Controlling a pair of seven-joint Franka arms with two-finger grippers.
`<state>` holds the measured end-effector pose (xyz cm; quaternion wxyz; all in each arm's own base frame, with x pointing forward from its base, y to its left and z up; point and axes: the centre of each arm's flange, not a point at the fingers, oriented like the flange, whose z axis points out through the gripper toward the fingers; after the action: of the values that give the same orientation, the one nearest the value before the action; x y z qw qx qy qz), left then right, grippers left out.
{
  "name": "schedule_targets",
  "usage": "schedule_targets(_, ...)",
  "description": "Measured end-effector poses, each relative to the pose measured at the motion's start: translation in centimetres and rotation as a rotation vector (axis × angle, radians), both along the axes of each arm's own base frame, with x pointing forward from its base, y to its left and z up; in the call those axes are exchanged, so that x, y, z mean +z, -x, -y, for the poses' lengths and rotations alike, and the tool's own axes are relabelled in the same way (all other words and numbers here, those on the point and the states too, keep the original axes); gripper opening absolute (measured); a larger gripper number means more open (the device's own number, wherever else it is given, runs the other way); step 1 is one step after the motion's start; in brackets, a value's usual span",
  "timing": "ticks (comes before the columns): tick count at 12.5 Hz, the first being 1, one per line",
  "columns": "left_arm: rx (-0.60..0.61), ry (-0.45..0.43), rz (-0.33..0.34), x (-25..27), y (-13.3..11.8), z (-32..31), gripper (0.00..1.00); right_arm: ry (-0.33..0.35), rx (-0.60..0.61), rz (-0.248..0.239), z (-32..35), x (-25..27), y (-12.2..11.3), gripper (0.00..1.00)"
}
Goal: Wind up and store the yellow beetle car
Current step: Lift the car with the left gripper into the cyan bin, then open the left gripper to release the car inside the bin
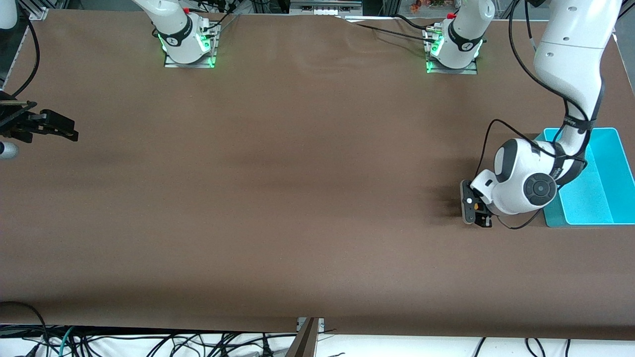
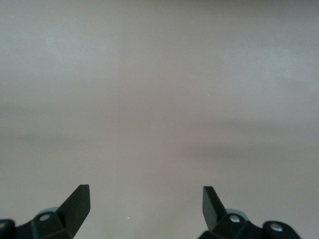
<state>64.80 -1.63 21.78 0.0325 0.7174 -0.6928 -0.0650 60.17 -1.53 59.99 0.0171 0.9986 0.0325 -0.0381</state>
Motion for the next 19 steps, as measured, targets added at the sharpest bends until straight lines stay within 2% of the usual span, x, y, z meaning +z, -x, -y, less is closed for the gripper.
schedule_targets(2,-0.003,-0.053,-0.025,3.9,0.3,-1.7,0.5,0.0,0.0,0.002,0.0,0.1,0.0,1.0)
schedule_targets(4,-0.009,-0.105,-0.019,7.0,0.6,-5.6,0.5,0.0,0.0,0.005,0.0,0.3,0.1,1.0)
schedule_targets(6,-0.038,-0.099,-0.025,7.9,1.1,-10.9,0.5,0.0,0.0,0.006,0.0,0.4,0.1,1.0)
schedule_targets(9,-0.07,-0.084,-0.057,7.4,3.1,-19.1,0.5,0.0,0.0,0.006,0.0,0.4,0.2,1.0)
schedule_targets(13,-0.063,-0.134,-0.083,6.9,5.4,-26.1,0.5,0.0,-0.001,0.006,0.0,0.4,0.2,1.0)
schedule_targets(16,-0.063,-0.111,-0.062,3.6,7.2,-30.4,0.5,0.0,-0.001,0.006,0.0,0.4,0.2,1.0)
schedule_targets(19,-0.08,-0.086,-0.035,-1.3,7.7,-31.2,0.5,0.0,0.0,0.006,0.0,0.4,0.2,1.0)
